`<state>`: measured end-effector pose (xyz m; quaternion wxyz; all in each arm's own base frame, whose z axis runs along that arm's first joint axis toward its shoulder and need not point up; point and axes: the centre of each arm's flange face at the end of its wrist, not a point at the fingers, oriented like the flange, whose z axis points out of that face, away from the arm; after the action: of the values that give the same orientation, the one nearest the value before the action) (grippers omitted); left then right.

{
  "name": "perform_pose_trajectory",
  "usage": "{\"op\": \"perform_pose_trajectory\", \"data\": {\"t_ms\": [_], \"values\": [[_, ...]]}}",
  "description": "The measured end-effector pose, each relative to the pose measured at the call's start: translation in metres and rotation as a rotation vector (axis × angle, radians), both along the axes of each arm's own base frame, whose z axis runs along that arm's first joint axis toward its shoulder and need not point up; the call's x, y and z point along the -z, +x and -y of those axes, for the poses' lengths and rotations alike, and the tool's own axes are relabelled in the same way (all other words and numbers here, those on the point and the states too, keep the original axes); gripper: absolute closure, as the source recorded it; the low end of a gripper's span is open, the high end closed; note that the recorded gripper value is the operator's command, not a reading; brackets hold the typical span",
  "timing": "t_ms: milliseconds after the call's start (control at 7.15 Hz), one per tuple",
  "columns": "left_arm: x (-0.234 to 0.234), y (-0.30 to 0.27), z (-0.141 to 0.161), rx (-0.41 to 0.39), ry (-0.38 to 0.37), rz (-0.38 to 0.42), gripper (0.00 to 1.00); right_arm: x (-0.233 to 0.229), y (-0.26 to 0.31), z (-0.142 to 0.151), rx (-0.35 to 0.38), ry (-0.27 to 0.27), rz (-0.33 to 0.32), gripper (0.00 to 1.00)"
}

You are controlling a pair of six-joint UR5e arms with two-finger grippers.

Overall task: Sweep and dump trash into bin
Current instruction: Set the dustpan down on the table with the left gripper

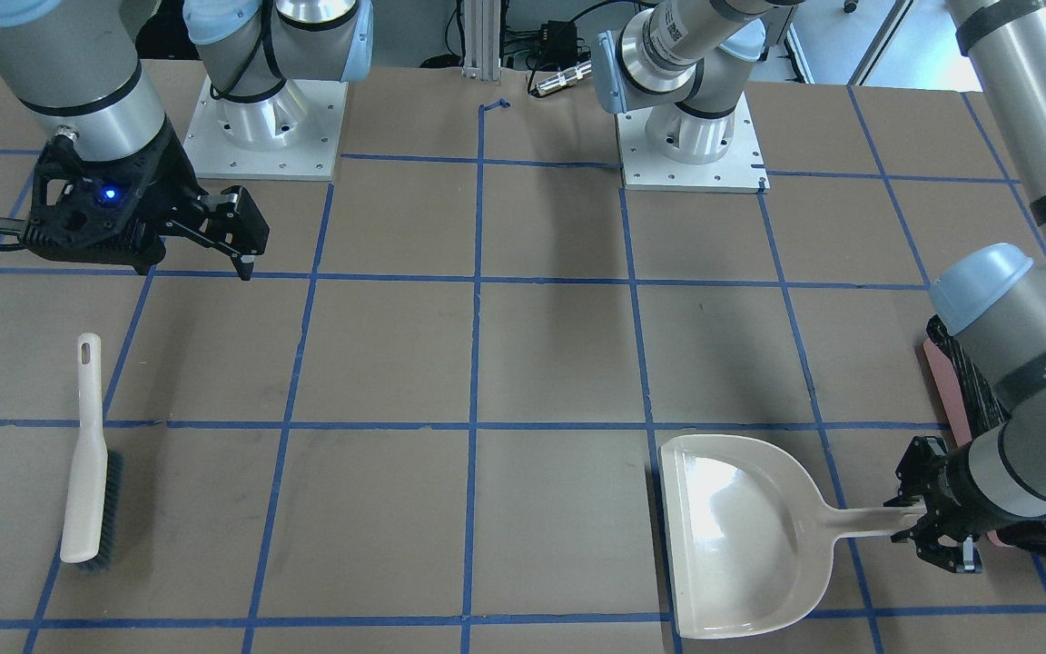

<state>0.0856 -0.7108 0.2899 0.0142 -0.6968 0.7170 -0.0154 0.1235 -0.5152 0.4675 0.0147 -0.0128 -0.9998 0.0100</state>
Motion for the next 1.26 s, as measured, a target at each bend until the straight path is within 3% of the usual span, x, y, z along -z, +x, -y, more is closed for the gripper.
{"op": "perform_pose_trajectory", "data": {"t_ms": [979,1119,1259], "values": [[0.024,-0.023,-0.031,0.014,-0.004,0.017,1.0,0.001,0.0,0.0,0.001,0.004,0.003,0.0],[0.029,-0.023,-0.034,0.016,-0.01,0.03,0.9,0.0,0.0,-0.001,0.001,0.003,0.002,0.0],[0.031,-0.023,-0.036,0.016,-0.015,0.039,0.68,0.0,0.0,-0.001,0.001,0.003,0.0,0.0]]}}
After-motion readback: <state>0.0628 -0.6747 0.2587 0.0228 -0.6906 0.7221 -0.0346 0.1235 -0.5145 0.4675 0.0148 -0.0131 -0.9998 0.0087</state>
